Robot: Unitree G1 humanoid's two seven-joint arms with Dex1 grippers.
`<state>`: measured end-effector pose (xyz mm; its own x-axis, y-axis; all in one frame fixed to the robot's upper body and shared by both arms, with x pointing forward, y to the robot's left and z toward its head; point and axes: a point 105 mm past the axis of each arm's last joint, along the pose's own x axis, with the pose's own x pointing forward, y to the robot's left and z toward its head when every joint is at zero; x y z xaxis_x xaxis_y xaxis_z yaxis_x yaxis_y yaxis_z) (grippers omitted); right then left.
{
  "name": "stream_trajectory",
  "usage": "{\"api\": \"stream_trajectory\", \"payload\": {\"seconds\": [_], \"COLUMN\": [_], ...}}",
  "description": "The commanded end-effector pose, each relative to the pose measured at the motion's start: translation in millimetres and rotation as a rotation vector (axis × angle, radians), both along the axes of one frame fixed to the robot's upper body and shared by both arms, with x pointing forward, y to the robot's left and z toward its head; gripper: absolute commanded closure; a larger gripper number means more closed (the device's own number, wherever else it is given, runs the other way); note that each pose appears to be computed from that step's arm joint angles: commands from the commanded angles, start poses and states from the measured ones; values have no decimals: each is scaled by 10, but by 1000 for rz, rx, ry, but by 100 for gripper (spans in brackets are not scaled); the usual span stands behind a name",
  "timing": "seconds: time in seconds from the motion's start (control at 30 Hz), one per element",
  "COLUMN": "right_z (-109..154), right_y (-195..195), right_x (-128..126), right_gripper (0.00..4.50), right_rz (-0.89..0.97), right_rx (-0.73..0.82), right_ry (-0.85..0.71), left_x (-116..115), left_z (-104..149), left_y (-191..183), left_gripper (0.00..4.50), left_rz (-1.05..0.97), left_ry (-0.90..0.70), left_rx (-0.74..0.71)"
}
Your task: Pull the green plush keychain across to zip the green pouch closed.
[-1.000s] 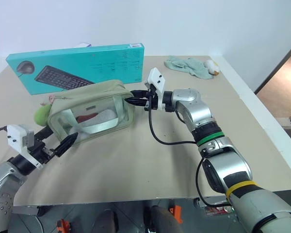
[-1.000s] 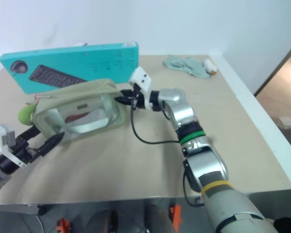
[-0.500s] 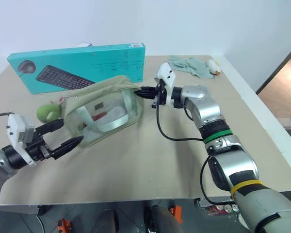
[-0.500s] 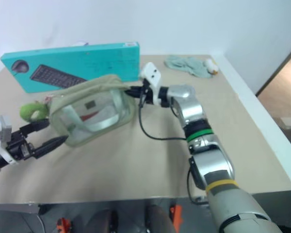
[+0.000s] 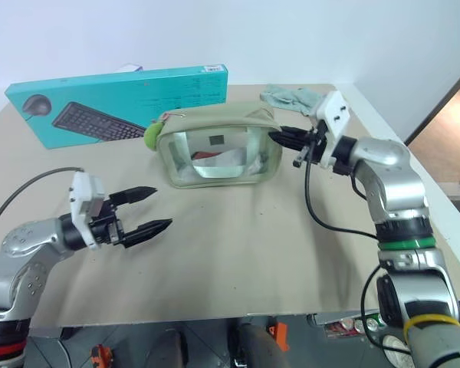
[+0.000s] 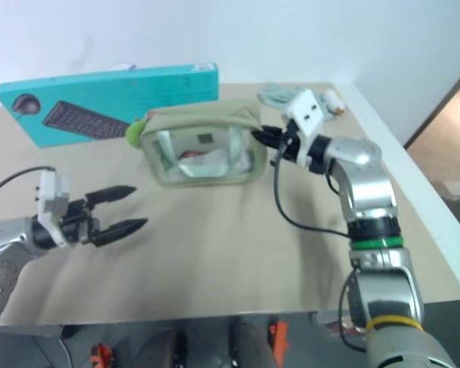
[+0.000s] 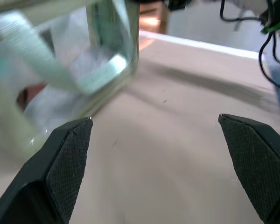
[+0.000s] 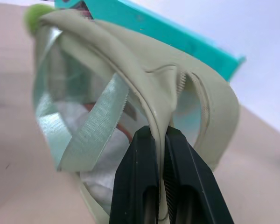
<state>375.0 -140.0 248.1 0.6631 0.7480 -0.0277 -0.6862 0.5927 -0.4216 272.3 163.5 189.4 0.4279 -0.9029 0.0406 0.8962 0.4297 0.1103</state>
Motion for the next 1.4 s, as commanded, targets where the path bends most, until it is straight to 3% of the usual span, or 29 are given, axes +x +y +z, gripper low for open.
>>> {"api": "stream_trajectory", "payload": {"seconds": [0.03, 0.2, 0.43, 0.57, 0.73, 1.0, 1.2, 1.37, 1.4], "right_z": [244, 74, -143, -307, -287, -153, -88, -210, -225], "right_y": [-84, -167, -338, -515, -611, -371, -239, -248, -243], "right_x": [-291, -571, -633, -640, -679, -859, -756, -637, -634], "right_gripper": [446, 446, 446, 318, 151, 151, 151, 151, 175], "right_rz": [-36, -71, -101, -124, -208, -208, -193, -183, -178], "right_rx": [40, 38, -5, -61, -55, 69, 107, 83, 82], "right_ry": [-87, -52, -5, 29, -16, -12, 6, 55, 62], "left_x": [17, 133, 247, 267, 263, 320, 335, 365, 368], "left_z": [81, 168, 216, 220, 205, 201, 209, 233, 236], "left_y": [-115, -238, -298, -343, -390, -409, -424, -397, -392], "left_gripper": [0, 0, 0, 0, 0, 0, 0, 0, 0], "left_rz": [-64, -124, -169, -197, -228, -226, -229, -204, -200], "left_ry": [-28, -41, -41, -29, -22, -26, -35, -49, -51], "left_rx": [0, -11, -9, -17, -7, 1, 2, -12, -12]}}
